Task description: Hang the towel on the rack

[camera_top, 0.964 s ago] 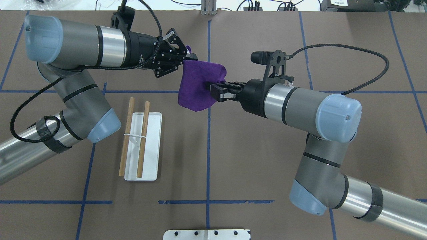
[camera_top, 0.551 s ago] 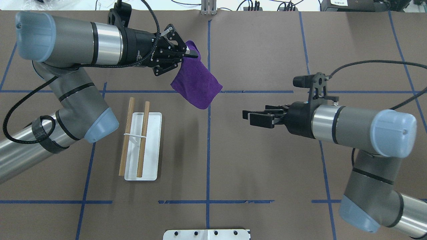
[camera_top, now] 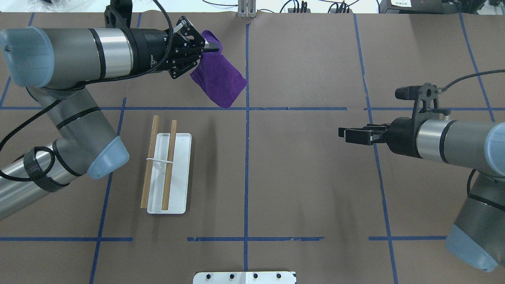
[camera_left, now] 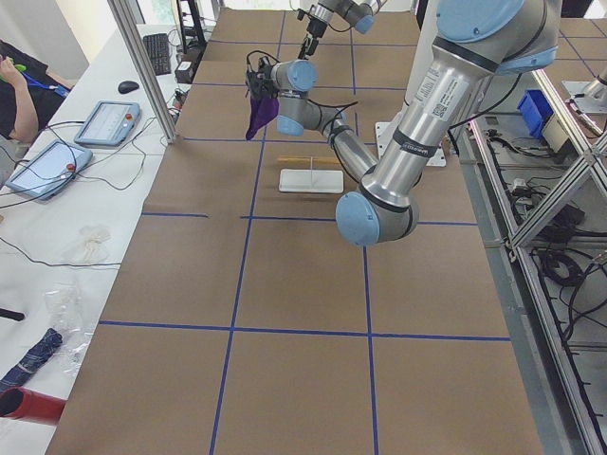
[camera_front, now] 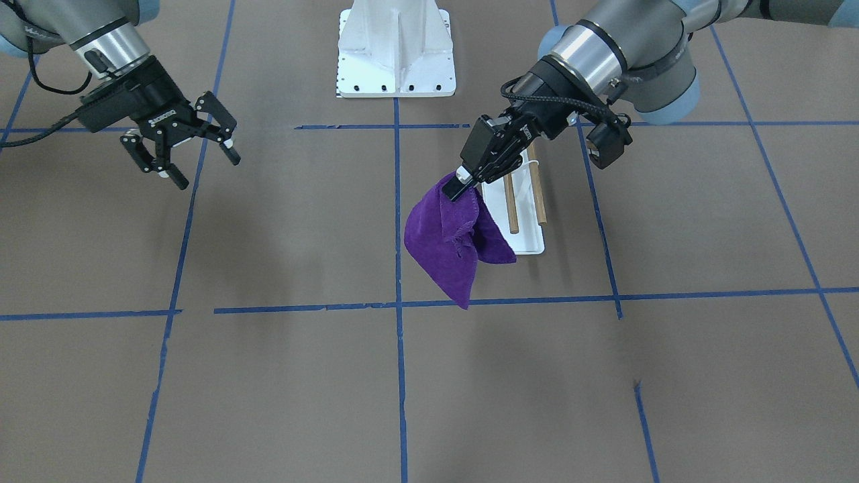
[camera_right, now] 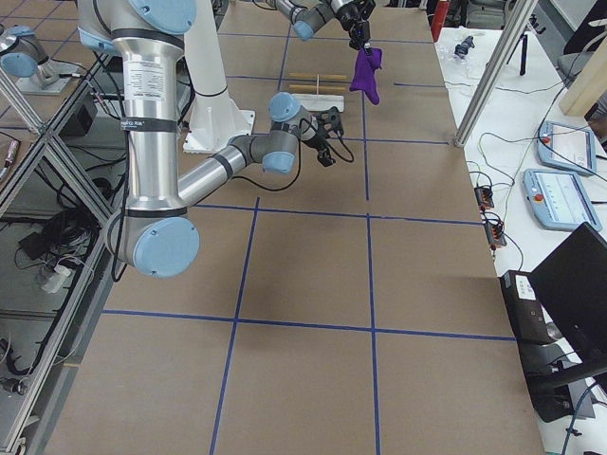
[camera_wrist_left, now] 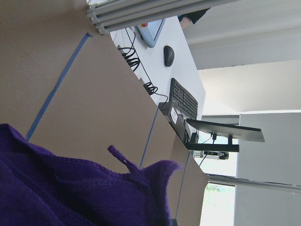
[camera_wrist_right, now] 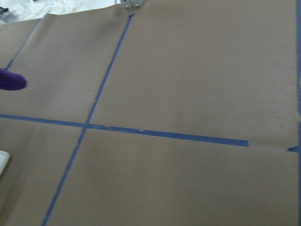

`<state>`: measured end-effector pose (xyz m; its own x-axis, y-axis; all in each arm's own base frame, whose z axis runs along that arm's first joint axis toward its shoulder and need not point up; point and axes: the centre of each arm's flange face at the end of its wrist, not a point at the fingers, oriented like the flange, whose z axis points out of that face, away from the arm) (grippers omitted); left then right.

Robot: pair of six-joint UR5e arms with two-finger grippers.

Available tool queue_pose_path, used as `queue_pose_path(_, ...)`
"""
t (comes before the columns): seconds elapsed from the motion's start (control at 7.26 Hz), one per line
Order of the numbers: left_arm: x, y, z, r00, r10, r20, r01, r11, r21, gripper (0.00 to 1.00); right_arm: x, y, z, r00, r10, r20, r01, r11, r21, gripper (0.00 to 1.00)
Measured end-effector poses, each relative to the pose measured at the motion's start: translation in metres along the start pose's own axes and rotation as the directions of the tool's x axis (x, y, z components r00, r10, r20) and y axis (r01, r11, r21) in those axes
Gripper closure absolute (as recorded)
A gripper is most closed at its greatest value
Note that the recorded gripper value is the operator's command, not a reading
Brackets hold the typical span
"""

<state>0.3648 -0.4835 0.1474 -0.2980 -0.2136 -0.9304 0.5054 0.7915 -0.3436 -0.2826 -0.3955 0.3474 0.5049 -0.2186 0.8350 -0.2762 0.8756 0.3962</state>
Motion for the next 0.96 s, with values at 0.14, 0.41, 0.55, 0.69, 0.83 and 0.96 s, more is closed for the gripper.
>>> queue_pose_path(0.14,0.0,0.023,0.003,0.997,0.051,0.057,-0.056,0.994,0.093,1.0,0.026,-0.018,-0.009,0.998,-0.028,-0.055,0.025,0.998,-0.057,0.0)
queue_pose_path(0.41,-0.014,0.082,0.007,0.974,0.117,0.196,-0.164,0.956,0.244,1.0,0.085,-0.051,-0.034,0.988,-0.081,-0.131,0.054,0.978,-0.199,0.0)
queue_pose_path(0.55,-0.021,0.112,0.003,0.951,0.142,0.273,-0.221,0.933,0.283,1.0,0.113,-0.061,-0.046,0.982,-0.101,-0.161,0.054,0.96,-0.274,0.0)
queue_pose_path(0.69,-0.025,0.137,-0.007,0.924,0.168,0.344,-0.277,0.914,0.297,1.0,0.142,-0.067,-0.058,0.976,-0.118,-0.184,0.049,0.939,-0.342,0.0)
queue_pose_path(0.83,-0.027,0.156,-0.019,0.891,0.194,0.41,-0.331,0.897,0.295,1.0,0.17,-0.072,-0.071,0.972,-0.12,-0.201,0.03,0.916,-0.4,0.0)
queue_pose_path(0.96,-0.029,0.167,-0.033,0.847,0.218,0.485,-0.385,0.88,0.277,1.0,0.189,-0.073,-0.081,0.973,-0.1,-0.207,-0.001,0.898,-0.44,0.0)
